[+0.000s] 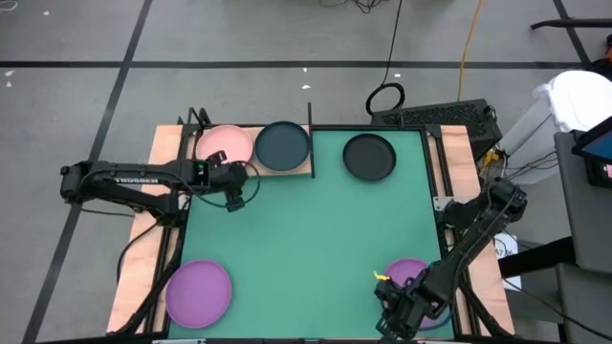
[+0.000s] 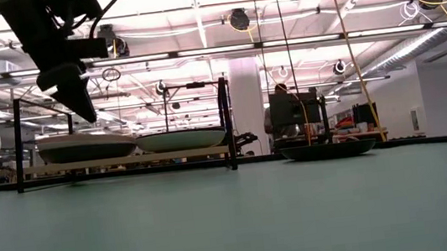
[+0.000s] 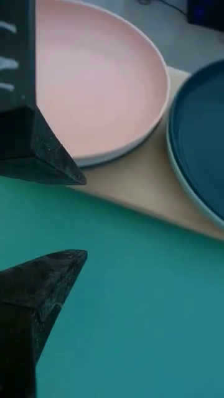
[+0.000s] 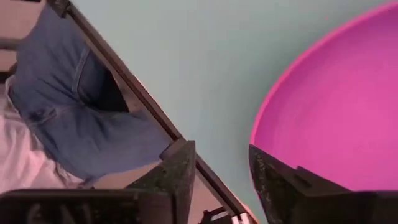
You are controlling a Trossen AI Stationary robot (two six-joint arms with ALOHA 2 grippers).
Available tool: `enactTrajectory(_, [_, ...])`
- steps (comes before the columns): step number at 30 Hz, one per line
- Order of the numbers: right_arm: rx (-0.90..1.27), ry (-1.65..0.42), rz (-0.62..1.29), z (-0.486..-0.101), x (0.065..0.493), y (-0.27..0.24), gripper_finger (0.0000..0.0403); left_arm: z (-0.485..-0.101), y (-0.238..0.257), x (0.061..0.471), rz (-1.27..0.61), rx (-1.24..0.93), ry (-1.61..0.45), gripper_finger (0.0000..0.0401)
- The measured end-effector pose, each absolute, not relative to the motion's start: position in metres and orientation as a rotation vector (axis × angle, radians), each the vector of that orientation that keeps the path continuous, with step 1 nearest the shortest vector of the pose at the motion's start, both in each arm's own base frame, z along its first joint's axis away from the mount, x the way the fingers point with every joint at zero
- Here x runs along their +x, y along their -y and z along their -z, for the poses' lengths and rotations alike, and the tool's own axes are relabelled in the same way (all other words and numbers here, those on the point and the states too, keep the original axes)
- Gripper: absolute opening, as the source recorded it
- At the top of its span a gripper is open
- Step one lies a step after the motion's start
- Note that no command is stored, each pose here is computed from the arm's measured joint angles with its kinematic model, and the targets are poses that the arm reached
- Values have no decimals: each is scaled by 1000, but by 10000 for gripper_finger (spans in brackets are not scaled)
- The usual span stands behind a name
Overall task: Place and stack plates onto a shelf
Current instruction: Stack the right violet plate on top of the dark blue plate on the shelf
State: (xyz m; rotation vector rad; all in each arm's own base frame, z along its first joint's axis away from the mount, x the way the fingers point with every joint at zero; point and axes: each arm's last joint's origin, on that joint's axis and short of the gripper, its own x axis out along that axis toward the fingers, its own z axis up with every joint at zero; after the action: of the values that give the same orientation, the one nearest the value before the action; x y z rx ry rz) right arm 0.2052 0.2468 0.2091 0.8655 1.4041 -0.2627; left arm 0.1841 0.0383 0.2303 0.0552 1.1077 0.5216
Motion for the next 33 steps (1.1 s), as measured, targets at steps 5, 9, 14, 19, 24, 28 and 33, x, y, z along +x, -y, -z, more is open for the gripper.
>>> enactTrajectory(5, [920, -1421, 354, -200, 202, -253, 169, -230, -27, 186, -491, 53, -1091, 186])
enactTrajectory(9, [936, -1423, 385, -194, 204, -255, 180, -231, -21, 188, -473, 53, -1075, 186])
enactTrajectory(14, [881, -1485, 387, -180, 205, -259, 161, -233, -14, 192, -445, 56, -1024, 186])
enactTrajectory(19, [833, -1527, 382, -171, 206, -259, 126, -235, -9, 196, -421, 58, -984, 186])
enactTrajectory(24, [776, -1547, 404, -165, 205, -258, 84, -236, -3, 198, -405, 45, -951, 186])
enactTrajectory(28, [738, -1529, 401, -158, 206, -258, 52, -236, 3, 198, -390, 37, -945, 186])
enactTrajectory(33, [703, -1539, 382, -154, 206, -258, 29, -235, 12, 197, -356, 42, -948, 186])
